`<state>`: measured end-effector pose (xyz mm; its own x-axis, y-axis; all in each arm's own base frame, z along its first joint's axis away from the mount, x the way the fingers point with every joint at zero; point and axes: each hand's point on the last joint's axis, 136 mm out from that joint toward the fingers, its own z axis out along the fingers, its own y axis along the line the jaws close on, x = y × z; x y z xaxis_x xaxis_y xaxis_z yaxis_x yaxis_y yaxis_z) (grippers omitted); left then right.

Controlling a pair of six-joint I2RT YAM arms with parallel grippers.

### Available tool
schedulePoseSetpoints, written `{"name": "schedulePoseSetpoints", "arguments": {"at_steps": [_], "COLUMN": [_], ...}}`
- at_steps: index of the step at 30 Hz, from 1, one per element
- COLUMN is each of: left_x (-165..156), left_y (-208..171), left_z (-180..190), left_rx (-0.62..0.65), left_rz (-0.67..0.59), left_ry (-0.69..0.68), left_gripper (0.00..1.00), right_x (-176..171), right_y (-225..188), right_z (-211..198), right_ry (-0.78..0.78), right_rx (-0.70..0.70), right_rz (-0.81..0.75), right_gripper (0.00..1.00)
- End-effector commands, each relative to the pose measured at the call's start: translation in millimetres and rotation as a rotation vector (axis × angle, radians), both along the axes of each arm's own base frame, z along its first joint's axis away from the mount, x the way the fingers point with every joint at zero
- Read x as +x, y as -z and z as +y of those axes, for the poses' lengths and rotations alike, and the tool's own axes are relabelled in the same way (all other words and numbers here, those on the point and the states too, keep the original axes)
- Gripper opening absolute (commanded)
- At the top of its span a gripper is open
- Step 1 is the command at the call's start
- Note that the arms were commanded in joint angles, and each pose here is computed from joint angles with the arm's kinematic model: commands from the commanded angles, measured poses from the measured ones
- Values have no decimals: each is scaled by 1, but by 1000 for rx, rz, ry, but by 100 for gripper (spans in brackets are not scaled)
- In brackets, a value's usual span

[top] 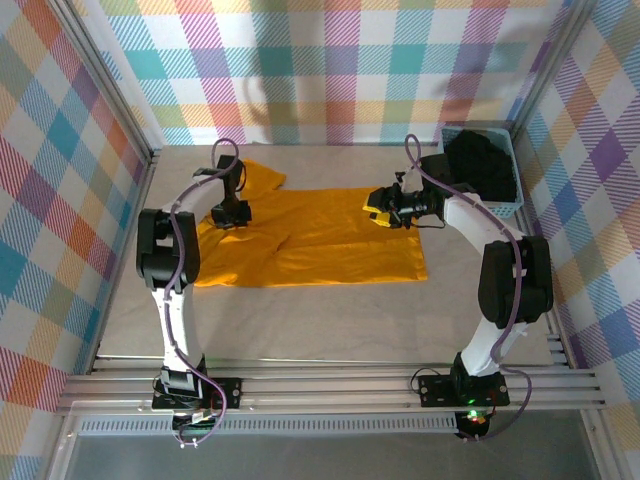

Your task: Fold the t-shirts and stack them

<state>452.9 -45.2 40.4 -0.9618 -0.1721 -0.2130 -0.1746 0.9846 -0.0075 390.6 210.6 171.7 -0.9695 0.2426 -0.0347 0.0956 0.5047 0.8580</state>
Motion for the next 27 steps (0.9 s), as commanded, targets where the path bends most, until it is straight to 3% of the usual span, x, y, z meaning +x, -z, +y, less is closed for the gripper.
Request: {"name": "schedulePoseSetpoints", "arguments": {"at_steps": [1, 10, 15, 27], "left_x": [5, 3, 0, 4], "left_y": [-3, -17, -19, -44], "left_z": [-2, 0, 0, 1], "left_rx": [13, 20, 25, 58], "left_rz": [-4, -28, -29, -68], "left_ry": [8, 8, 5, -7], "left_gripper": [15, 10, 2, 0], "right_x": [0, 2, 4, 4], "right_y": [-8, -7, -7, -6], "right_z": [5, 5, 6, 6], "right_ry": [-26, -22, -22, -25], "right_rx": [17, 20, 22, 24], "right_rz": [-16, -15, -16, -14], "right_gripper": [43, 43, 43, 43]}}
